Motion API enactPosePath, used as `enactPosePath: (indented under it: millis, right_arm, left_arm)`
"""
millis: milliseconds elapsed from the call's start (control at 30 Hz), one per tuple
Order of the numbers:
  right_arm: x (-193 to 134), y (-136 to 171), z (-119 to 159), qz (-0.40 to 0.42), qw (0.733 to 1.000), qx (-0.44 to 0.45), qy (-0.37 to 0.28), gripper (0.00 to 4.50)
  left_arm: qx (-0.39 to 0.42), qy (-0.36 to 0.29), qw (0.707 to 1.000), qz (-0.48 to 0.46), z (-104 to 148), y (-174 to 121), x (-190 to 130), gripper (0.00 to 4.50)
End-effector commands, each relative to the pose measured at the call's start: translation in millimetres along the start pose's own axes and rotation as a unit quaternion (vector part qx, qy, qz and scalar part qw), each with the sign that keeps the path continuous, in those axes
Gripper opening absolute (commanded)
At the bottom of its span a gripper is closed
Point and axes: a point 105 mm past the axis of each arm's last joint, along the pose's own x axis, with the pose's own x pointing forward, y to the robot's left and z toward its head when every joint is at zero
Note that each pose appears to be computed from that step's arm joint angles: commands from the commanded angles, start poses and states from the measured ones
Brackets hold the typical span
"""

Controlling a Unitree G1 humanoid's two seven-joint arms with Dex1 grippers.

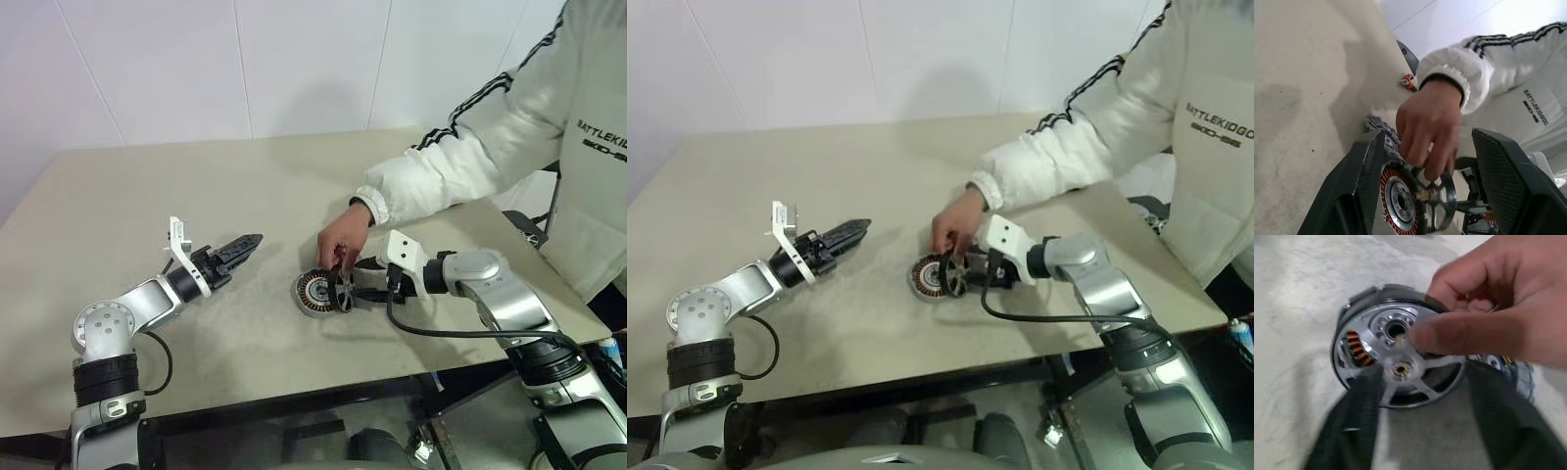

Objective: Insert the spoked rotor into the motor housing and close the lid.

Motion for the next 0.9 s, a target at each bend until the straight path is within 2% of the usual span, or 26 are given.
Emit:
enactPosePath:
  millis: [33, 567, 733, 900]
  right_arm:
    - [-15.5, -8.4, 9.1, -0.023, 1.0, -0.013, -0.01, 2.9]
    - [-15.1, -4.0, 11.4, -0.015, 1.0, -0.014, -0.011, 2.9]
    - [-7.9, -4.8, 27.7, -0.011, 0.999, -0.03, -0.036, 2.9]
    - [4.4, -5.5, 57.9, -0.001, 0.995, -0.07, -0.07, 2.9]
  left_arm:
    - [0.016, -0.01, 1.0, -0.014, 5.1, -9.2, 2.5, 3.02]
    - [0.015, -0.01, 1.0, -0.009, 7.3, -4.8, 4.1, 3.02]
    - [0.018, -0.02, 1.0, -0.003, 12.4, -2.8, 2.0, 3.02]
    - [0.028, -0.027, 0.999, 0.01, 18.2, 2.3, -2.8, 3.02]
